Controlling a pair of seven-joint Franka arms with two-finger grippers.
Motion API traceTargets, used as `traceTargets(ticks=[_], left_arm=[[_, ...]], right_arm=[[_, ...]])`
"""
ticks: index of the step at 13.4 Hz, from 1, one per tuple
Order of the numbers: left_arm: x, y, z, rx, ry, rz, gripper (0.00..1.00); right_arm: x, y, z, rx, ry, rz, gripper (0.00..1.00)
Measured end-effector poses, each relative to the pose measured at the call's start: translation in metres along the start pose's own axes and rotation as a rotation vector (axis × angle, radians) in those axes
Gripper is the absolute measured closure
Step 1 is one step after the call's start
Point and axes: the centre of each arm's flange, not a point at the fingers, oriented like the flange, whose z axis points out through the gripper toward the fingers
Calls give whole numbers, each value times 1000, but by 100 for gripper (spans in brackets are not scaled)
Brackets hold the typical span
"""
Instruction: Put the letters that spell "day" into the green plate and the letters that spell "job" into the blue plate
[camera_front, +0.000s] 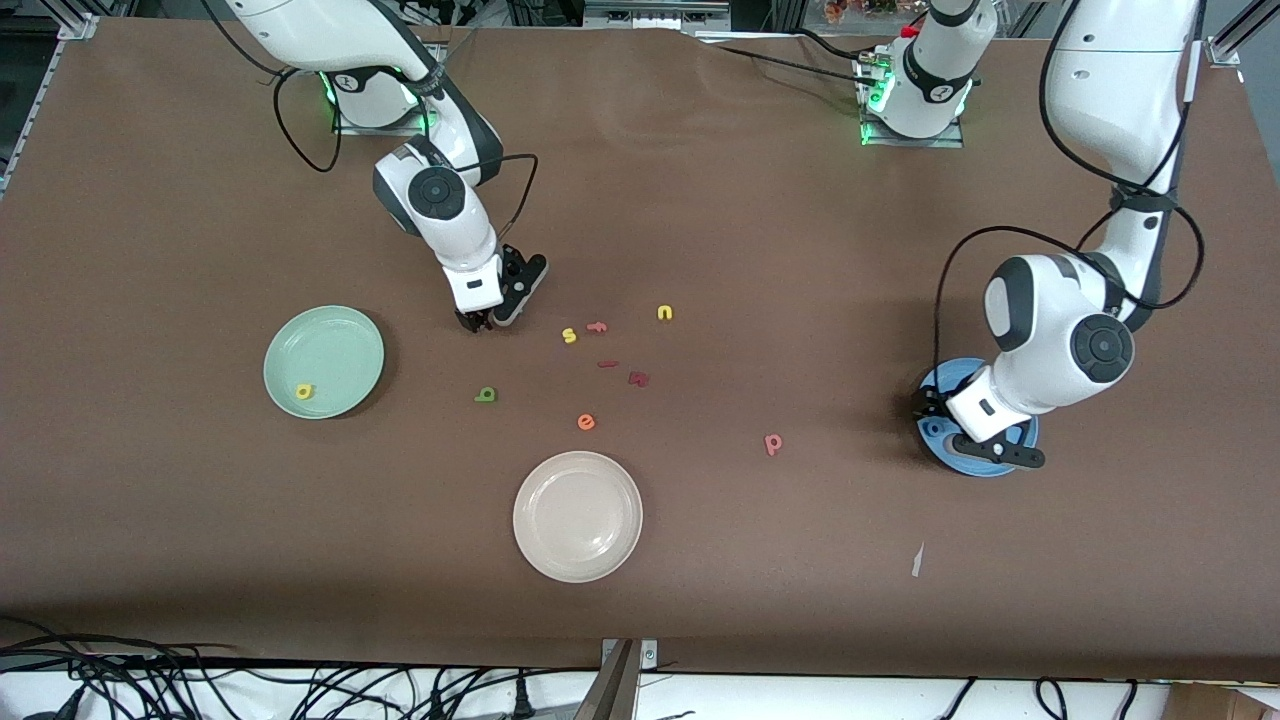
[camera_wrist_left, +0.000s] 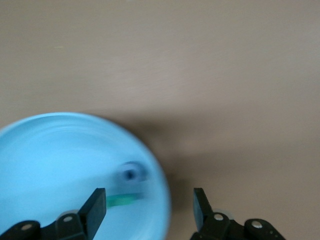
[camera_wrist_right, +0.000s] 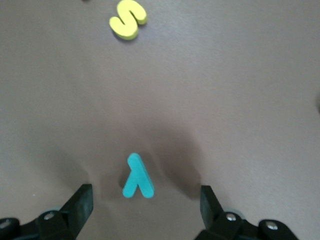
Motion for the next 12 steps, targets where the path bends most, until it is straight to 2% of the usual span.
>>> traceTargets(ticks=[1,2,4,5,6,7,8,9,10,12], left_arm=[[4,29,3,-29,7,-10,21],[10,60,7,-39,14,-11,21],[22,119,16,-40,23,-37,21],[26,142,22,-39,26,-64,21],[31,160,27,-38,32,-88,21],[36,174,31,-36,41,-108,21],[41,185,36,-33,48,-122,21],[44,192,43,-27,57,-134,21],[46,198,53,-21,65,-140,21],[44,207,73,-8,70,-139,21]], right_arm=[[2,-3,1,1,0,-9,13],[3,-7,1,1,1,-17,13],[6,-9,-1,-1,5,-23,36],[6,-9,-1,-1,6,-25,36],[7,-9,-3,-3,8,-27,44],[7,-9,-4,-5,10,-28,52],[8,-9,-4,-5,10,-30,53],[8,-10,-5,-6,12,-31,62],[8,-10,-5,-6,12,-32,62],[9,-10,-6,-7,13,-33,75]])
